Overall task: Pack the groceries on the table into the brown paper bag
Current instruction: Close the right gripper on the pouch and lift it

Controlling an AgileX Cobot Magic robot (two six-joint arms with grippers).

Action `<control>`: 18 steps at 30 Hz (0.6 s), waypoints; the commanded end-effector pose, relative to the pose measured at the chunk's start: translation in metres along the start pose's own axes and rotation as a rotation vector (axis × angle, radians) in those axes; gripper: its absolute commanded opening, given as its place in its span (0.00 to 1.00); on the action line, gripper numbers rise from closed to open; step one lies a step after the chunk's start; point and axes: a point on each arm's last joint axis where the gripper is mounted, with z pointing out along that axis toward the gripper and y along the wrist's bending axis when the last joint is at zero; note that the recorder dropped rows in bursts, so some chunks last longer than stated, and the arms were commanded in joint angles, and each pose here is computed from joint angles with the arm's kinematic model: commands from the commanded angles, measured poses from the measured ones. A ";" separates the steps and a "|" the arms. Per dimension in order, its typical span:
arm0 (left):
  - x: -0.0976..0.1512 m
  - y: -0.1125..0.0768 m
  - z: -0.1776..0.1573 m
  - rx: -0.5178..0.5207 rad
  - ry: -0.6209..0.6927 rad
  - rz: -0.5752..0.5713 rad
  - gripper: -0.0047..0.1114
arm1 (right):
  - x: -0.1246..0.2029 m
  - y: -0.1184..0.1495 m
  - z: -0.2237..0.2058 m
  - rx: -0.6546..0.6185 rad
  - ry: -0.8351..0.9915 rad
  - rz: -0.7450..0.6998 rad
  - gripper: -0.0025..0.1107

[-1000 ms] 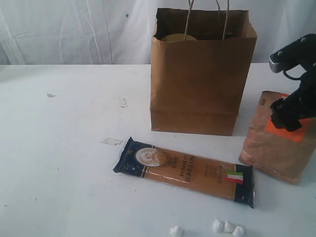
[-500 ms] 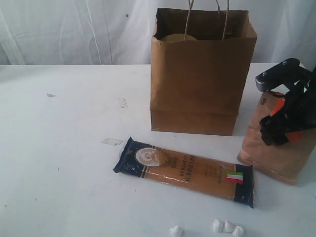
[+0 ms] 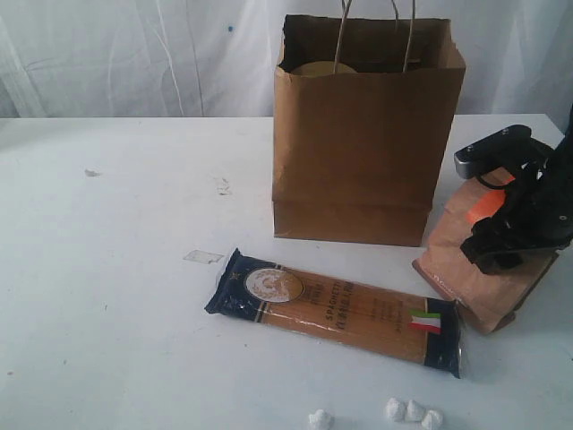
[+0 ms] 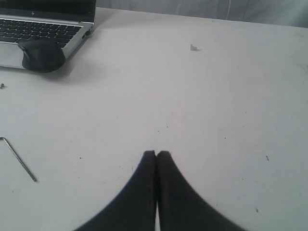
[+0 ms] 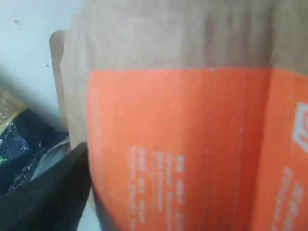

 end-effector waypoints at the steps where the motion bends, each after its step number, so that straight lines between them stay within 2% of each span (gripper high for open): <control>1: 0.001 -0.001 0.000 0.009 0.005 -0.008 0.04 | -0.002 0.001 0.005 -0.003 -0.024 0.013 0.38; 10: 0.001 -0.001 0.000 0.009 0.005 -0.008 0.04 | 0.004 0.002 -0.014 -0.010 0.001 0.041 0.38; 14: 0.001 -0.001 0.000 0.009 0.005 -0.008 0.04 | 0.013 0.004 -0.042 -0.008 0.000 0.044 0.38; 18: 0.001 -0.001 0.000 0.009 0.005 -0.008 0.04 | 0.019 0.006 -0.081 0.025 -0.109 0.083 0.38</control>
